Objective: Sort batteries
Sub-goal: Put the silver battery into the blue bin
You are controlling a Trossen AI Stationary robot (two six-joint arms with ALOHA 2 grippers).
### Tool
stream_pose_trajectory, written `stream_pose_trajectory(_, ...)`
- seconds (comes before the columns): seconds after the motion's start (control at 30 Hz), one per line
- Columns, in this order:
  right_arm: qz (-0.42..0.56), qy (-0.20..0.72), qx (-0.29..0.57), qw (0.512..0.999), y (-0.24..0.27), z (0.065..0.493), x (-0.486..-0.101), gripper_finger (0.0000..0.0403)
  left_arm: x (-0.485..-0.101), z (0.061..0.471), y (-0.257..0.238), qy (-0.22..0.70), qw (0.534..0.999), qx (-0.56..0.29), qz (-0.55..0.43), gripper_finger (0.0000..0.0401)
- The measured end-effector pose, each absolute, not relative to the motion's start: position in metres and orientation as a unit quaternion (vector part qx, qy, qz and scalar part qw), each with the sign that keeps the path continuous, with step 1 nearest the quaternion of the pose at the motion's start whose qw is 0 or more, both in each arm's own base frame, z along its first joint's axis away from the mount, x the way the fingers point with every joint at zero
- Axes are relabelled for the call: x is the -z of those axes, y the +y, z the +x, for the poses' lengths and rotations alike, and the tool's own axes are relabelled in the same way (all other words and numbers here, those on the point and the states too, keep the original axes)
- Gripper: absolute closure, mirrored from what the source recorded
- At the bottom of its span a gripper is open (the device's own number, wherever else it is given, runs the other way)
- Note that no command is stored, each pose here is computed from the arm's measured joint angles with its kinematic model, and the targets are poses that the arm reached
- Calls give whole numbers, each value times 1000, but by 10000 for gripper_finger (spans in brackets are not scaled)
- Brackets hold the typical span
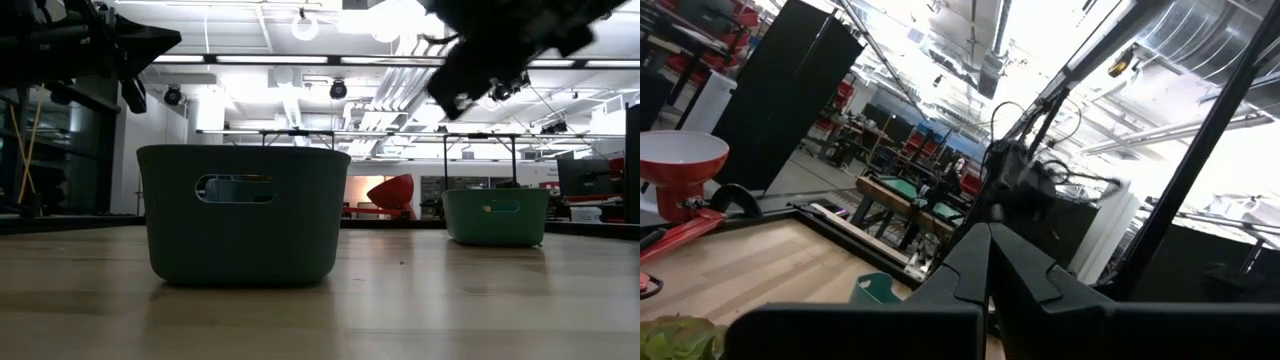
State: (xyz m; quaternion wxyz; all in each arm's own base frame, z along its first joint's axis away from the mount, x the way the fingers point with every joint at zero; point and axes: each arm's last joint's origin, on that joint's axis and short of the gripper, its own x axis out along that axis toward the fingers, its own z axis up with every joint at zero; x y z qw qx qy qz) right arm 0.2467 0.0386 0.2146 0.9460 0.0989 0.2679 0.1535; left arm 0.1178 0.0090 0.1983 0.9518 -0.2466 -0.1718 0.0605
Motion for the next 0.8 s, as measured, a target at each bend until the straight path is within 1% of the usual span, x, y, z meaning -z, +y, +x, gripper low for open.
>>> stream_pose_trajectory(0.27,39,297,-157,941,40,341,-201,403,-198,118,9,-172,952,-61,-247,401)
stream_pose_trajectory(0.47,-30,323,-217,921,43,400,-196,403,-198,118,9,-172,952,-61,-247,401)
stream_pose_trajectory(0.6,-59,375,-252,890,52,423,-187,403,-198,118,9,-172,952,-61,-247,401)
stream_pose_trajectory(0.7,-73,414,-267,867,58,431,-177,403,-198,118,9,-172,952,-61,-247,401)
stream_pose_trajectory(0.8,-84,431,-251,862,59,437,-166,403,-198,118,9,-172,952,-61,-247,401)
